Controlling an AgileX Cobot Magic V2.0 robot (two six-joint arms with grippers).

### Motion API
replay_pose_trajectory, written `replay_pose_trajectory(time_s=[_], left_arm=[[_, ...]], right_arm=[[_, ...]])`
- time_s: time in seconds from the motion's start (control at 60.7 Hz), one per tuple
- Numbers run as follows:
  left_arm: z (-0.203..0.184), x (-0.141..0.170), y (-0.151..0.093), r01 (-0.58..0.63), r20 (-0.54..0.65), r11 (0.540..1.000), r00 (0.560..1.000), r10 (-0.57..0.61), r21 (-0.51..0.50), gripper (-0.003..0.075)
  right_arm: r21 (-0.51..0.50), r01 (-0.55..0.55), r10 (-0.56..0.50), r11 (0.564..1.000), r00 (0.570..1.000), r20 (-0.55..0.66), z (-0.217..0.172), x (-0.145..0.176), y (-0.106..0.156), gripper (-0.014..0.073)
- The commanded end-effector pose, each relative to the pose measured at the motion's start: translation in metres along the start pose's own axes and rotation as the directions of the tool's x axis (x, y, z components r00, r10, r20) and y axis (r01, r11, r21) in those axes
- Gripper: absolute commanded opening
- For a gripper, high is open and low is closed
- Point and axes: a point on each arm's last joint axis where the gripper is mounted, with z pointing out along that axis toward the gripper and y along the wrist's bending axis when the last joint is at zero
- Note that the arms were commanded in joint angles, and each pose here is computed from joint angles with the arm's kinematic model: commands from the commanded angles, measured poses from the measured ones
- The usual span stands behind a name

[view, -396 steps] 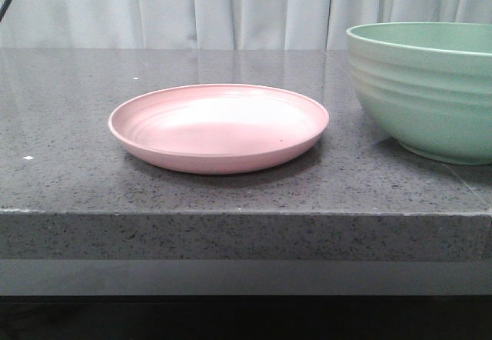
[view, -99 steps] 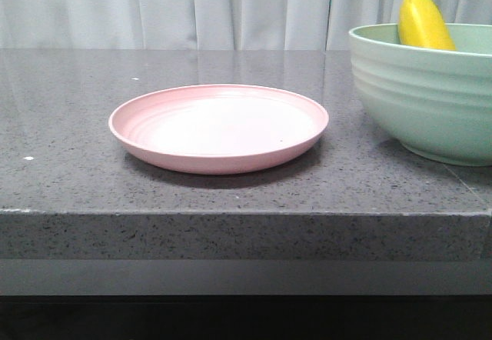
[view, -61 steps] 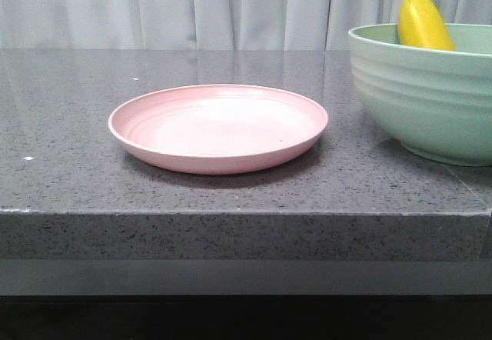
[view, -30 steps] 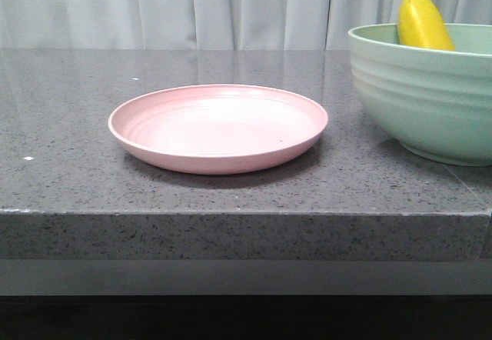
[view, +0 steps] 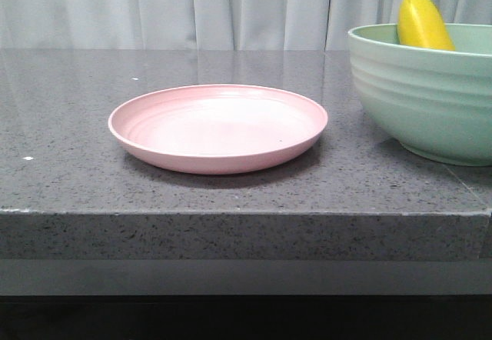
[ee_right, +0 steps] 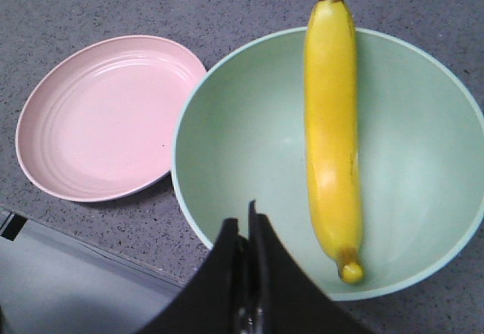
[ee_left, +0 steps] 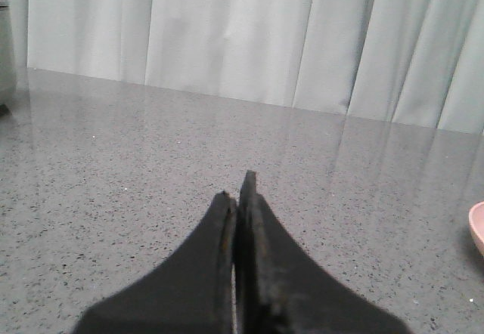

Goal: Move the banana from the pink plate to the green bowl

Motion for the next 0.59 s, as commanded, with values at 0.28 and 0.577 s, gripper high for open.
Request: replay_pose_trajectory(time_s=[0.28,0.577], left_arm=[[-0.0017,-0.0043,-0.0006,-0.020,0.071,1.000,0.997,0.019,0.012,-0.0020],[-0.0017,-0.0047,-0.0009,-0.015,0.074,1.000,0.997,0.013,0.017,-0.0020]], right_arm=[[0.001,0.005,-0.005,1.000,0.996,0.089,-0.0064,-0.0112,0.0018,-0.0071],[0.001,0.005,-0.005,1.000,0.996,0.089,-0.0064,-0.0112,0.0018,-0.0071]])
